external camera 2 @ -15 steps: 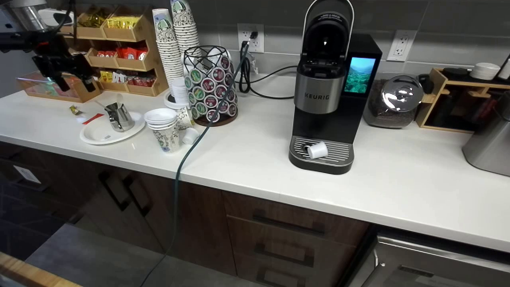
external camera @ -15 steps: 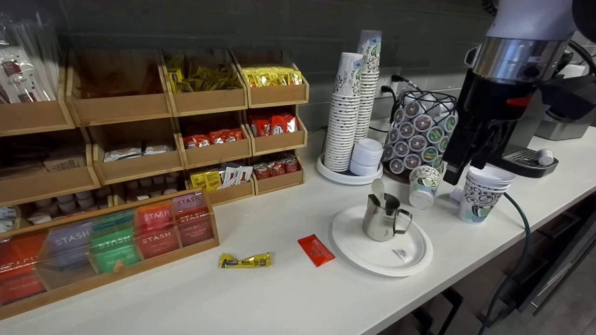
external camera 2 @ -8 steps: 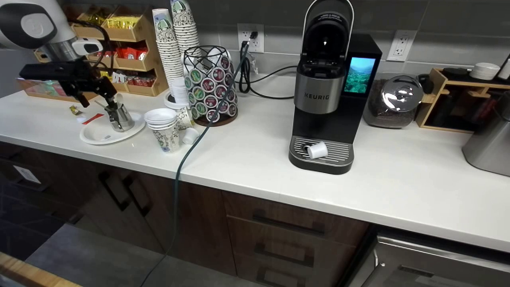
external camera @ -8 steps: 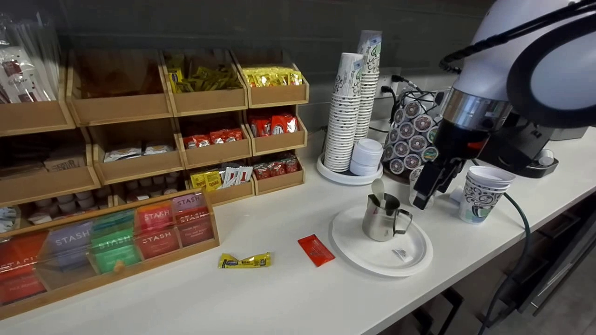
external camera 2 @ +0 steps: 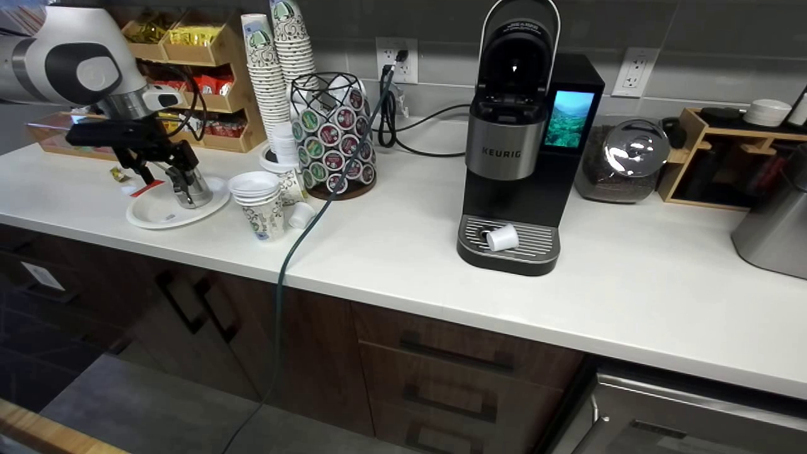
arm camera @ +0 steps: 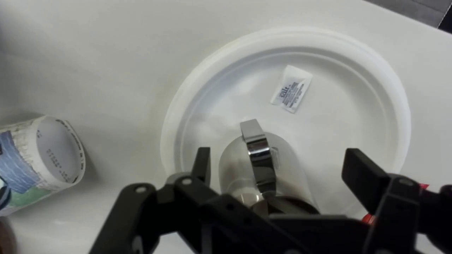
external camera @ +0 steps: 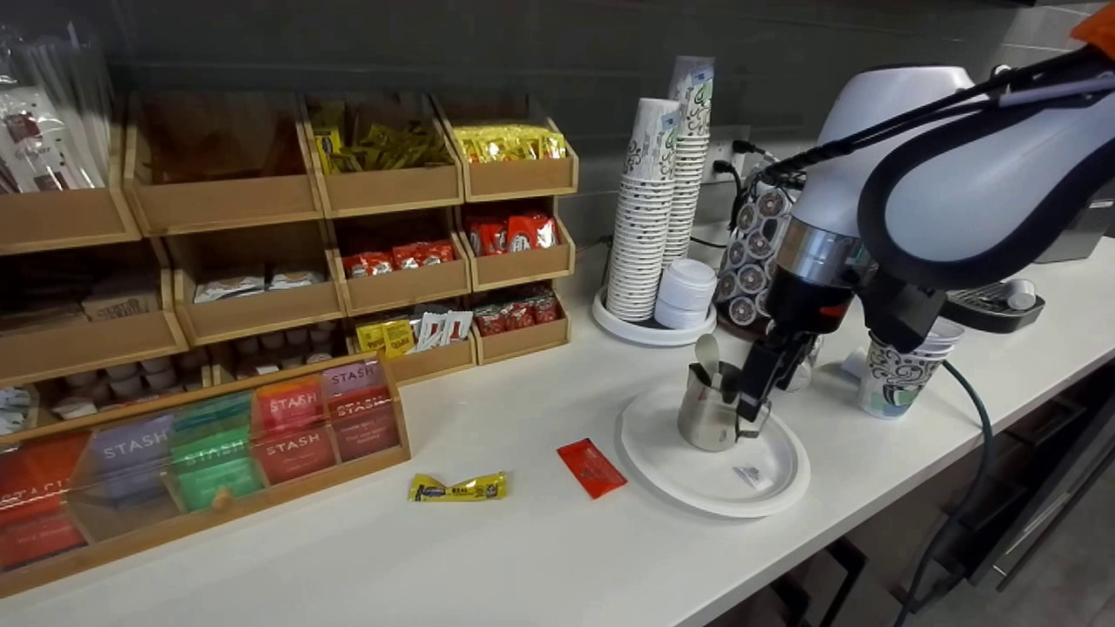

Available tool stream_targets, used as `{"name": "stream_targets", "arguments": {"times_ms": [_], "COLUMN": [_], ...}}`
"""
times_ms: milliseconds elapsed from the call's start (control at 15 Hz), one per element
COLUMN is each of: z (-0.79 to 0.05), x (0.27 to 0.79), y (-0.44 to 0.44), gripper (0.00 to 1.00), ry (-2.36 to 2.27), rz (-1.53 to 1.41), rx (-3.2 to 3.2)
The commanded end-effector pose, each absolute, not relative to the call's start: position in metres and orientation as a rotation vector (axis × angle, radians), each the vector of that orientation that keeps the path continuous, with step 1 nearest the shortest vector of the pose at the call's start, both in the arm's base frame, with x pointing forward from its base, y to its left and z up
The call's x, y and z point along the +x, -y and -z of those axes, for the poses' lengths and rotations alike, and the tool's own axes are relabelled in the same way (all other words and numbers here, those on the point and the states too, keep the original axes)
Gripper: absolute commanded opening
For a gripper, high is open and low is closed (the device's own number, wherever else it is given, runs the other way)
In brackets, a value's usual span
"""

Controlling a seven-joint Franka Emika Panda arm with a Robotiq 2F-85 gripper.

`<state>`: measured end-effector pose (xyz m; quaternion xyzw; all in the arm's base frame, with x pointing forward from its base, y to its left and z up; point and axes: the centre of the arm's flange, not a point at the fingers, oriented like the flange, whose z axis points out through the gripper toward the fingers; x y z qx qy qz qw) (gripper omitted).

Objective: Remove the silver cup from the plate

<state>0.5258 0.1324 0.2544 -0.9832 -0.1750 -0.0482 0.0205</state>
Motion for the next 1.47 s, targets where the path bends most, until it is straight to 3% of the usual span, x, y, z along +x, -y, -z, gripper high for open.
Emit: {"name": "stream_targets", "arguments": {"times_ms": [0,67,200,667,1400], "z": [-0.244,-0.244,-0.245,-0.254,-0.337], "x": [0.543,0.545,0.546,0.541,0.522], "y": [-0.135,-0.135,-0.135,-0.135,-0.166], "gripper": [0.83,0.63,0.57,0.01,0.04], "ry": [0.569,0.569,0.574,0.609,0.670], "rz": [0.125,0.125,0.123,0.124,0.141], "rx": [-3.042,-3.048,-3.061,-3.085,-3.065]}}
